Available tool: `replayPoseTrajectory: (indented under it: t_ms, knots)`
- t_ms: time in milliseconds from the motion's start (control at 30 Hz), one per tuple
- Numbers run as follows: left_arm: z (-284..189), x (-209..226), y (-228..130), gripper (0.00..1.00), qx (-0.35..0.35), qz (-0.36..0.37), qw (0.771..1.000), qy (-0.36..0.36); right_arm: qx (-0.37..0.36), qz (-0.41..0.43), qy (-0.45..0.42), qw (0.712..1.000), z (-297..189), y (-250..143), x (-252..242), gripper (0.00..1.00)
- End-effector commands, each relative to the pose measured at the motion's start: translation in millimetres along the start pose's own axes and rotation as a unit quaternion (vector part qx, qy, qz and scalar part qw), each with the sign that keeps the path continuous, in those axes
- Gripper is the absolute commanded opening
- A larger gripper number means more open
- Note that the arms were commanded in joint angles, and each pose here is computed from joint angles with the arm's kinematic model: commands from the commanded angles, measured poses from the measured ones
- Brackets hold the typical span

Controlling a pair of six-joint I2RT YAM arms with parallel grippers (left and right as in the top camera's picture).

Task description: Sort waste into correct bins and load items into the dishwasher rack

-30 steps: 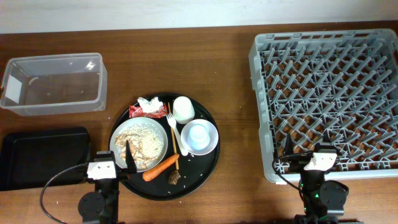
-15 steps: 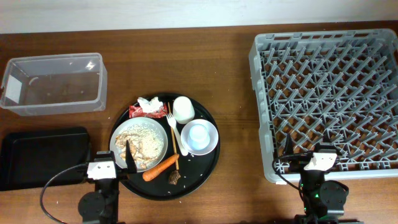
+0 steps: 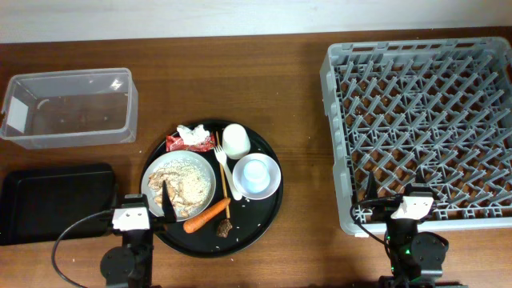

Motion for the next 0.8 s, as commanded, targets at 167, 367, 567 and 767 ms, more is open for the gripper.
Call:
replayPoseTrajectory:
  t_ms: [167,367,567,767]
  knots:
    - [-27.9,-74.5,4.8,0.99,0.030,-0.095,0.931,-0.352,0.003,-0.002,-0.001,1.000,0.2,-2.8,0.1,0.99]
    - [-44.9,-88.1,30.9,0.99,0.007,-0.132,0.892,-0.432,0.003,-0.002,-0.001,1.000,0.2,-2.8,0.1,0.99]
    - [-53.6,-90.8,70.3,0.99,0.036,-0.150,0.892,-0.425,0.003,-0.002,-0.001,1.000,0.2,-2.8,0.1,0.99]
    - [-36.3,-92.8,100.1,0.99,0.158,-0.145,0.892,-0.397,0.003,-0.002,-0.001,1.000,0.2,-2.8,0.1,0.99]
Point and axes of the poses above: each gripper's point midway between its finger pads, its own z axis out along the fingers, its own x axis along the line the jaws close on, y = z × x, the point moved 6 cm from there along -z, back along the fingers, and after that the axes turned 9 degrees about -z, right-handed, at the moved point
